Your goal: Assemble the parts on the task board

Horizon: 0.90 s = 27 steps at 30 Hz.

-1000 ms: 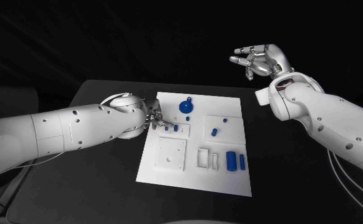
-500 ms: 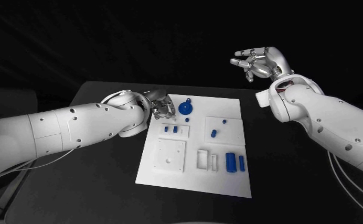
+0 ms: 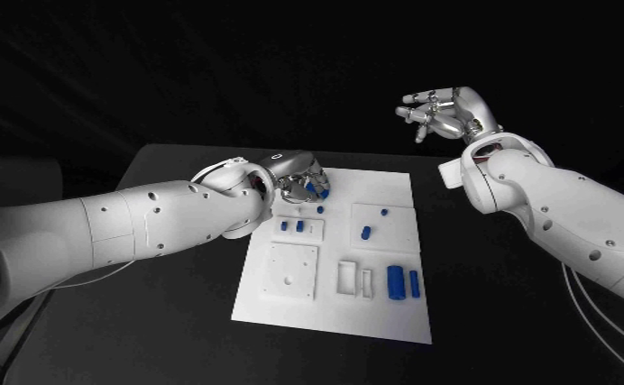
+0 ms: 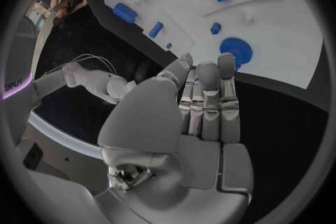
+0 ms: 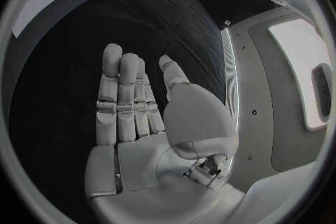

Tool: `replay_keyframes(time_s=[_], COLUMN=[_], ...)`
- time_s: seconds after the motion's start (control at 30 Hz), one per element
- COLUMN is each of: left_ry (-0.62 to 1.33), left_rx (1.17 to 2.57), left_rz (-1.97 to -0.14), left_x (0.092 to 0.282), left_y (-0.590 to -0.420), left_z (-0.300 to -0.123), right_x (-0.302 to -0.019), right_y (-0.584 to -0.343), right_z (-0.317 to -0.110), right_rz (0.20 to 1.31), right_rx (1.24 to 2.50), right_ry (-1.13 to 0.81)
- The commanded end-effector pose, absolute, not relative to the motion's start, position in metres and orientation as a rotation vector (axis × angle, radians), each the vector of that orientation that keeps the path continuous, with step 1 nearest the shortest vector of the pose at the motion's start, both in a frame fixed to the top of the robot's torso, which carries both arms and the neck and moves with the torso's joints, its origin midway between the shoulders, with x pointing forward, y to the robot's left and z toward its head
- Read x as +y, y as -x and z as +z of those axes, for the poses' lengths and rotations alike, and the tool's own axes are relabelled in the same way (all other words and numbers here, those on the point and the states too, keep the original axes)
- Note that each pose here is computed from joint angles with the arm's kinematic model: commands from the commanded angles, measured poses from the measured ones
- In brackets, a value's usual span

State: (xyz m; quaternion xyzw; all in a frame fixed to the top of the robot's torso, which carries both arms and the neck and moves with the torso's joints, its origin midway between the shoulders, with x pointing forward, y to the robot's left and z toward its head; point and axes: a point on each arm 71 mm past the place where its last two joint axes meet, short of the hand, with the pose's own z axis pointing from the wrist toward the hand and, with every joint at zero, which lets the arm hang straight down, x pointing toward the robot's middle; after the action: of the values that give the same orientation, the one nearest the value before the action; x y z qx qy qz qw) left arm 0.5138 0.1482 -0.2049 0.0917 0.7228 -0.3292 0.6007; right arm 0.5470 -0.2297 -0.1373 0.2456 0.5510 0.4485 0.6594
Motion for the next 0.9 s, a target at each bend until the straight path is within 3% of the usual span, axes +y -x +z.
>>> replay_keyframes(time_s=[0.03, 0.33, 0.9], left_ry=[-0.374, -0.487, -0.533], left_rx=[1.643, 1.703, 1.742], left_rz=[-0.746, -0.648, -0.573], left_x=[0.139, 0.132, 0.129], left_y=[-0.512, -0.515, -0.520], left_z=[-0.208, -0.225, -0.237], right_x=[-0.228, -0.227, -0.224], right_y=[-0.547, -0.547, -0.547], right_z=[-0.137, -0.137, -0.137], right_rz=[1.036, 1.040, 1.047], right_rx=[1.252, 1.250, 1.249], right_ry=[-0.551, -0.554, -0.553])
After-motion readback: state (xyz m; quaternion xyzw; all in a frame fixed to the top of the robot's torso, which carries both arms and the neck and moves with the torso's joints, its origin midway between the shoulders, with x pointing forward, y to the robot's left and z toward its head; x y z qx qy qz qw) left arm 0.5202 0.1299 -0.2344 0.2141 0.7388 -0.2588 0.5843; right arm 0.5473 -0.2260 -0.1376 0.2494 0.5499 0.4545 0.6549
